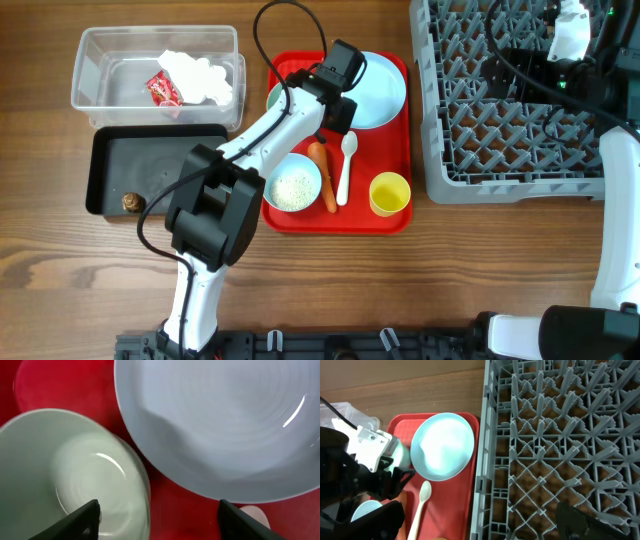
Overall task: Sort waste into correct bins and load items into the dishwasher rack
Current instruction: 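Return the green bowl to the red tray and release, then grasp the white bowl of rice with the left gripper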
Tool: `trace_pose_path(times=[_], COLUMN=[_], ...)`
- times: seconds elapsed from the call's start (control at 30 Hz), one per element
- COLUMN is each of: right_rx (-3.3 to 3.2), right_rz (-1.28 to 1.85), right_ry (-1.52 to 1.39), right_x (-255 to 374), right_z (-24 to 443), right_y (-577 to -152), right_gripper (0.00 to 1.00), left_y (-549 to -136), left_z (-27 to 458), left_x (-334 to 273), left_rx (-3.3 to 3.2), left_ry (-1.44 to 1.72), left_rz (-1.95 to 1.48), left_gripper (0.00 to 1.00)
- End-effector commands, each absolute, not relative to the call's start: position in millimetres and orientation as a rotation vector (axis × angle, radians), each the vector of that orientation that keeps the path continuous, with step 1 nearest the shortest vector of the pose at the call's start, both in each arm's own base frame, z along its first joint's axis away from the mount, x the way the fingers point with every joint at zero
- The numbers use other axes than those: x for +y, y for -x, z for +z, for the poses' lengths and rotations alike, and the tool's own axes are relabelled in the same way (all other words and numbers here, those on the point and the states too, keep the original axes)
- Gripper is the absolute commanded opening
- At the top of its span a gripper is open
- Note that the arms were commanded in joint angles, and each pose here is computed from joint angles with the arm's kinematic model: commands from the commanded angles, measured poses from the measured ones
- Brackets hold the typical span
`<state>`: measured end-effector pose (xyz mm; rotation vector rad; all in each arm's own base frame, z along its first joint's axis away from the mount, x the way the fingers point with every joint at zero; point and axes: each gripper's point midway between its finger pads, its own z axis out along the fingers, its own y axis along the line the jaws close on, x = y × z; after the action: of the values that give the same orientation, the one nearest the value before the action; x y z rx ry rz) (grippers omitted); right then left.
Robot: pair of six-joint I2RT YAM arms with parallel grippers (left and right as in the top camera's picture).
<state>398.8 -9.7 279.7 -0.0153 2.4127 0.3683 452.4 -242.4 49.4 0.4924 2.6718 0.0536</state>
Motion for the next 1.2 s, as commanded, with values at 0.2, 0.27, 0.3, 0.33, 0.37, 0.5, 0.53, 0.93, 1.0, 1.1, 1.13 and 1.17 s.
trace_pose_path(times=[0.2,0.27,0.3,0.33,0.37,0.5,0.53,0.93,1.0,1.1,1.13,1.17], right_rx=[2.422,2.424,2.424,2.423,2.423,2.423,2.423,2.427,2.426,2.426,2.426,2.426], right_rz=[0.400,0.400,0.401,0.401,0.401,0.400,0.401,0.402,0.402,0.402,0.402,0.402], right_ry=[0.003,0.002,0.003,0.003,0.003,0.003,0.003,0.001,0.002,0.002,0.001,0.002], right_x=[-7.9,-7.8,-7.8,-7.8,-7.8,-7.8,-7.8,-7.7,-7.7,-7.7,-7.7,-7.7], right_z=[274.4,274.2,274.2,274.3,274.3,274.3,274.3,273.8,273.8,273.9,273.9,273.8], right_y=[-402.4,-402.1,-402.1,-402.1,-402.1,-402.2,-402.2,-401.5,-401.6,-401.7,-401.7,-401.6], right_gripper=[1.00,1.00,1.00,1.00,1.00,1.00,1.00,1.00,1.00,1.00,1.00,1.00], left_y=[-417.8,-402.6,-393.6,-383.7,-373.1,-337.2,-328.9,-282.1,-282.2,-281.2,-280.5,-280.4], left_z=[118.7,123.5,122.2,119.2,115.1,99.7,94.9,57.6,50.5,38.5,34.3,30.6], left_x=[-229.6,-223.9,-222.5,-221.4,-221.2,-235.8,-239.6,-235.1,-225.6,-219.2,-218.5,-218.6], left_rx=[2.713,2.768,2.808,2.856,2.909,3.056,3.077,3.185,3.189,3.185,3.186,3.183], left_ry=[-0.500,-0.447,-0.425,-0.410,-0.395,-0.412,-0.433,-0.530,-0.463,-0.428,-0.410,-0.405], left_rz=[0.053,0.050,0.038,0.022,0.000,-0.148,-0.161,-0.018,0.059,0.102,0.103,0.097], left_gripper=[0.84,0.86,0.86,0.86,0.84,0.79,0.79,0.68,0.68,0.64,0.63,0.61])
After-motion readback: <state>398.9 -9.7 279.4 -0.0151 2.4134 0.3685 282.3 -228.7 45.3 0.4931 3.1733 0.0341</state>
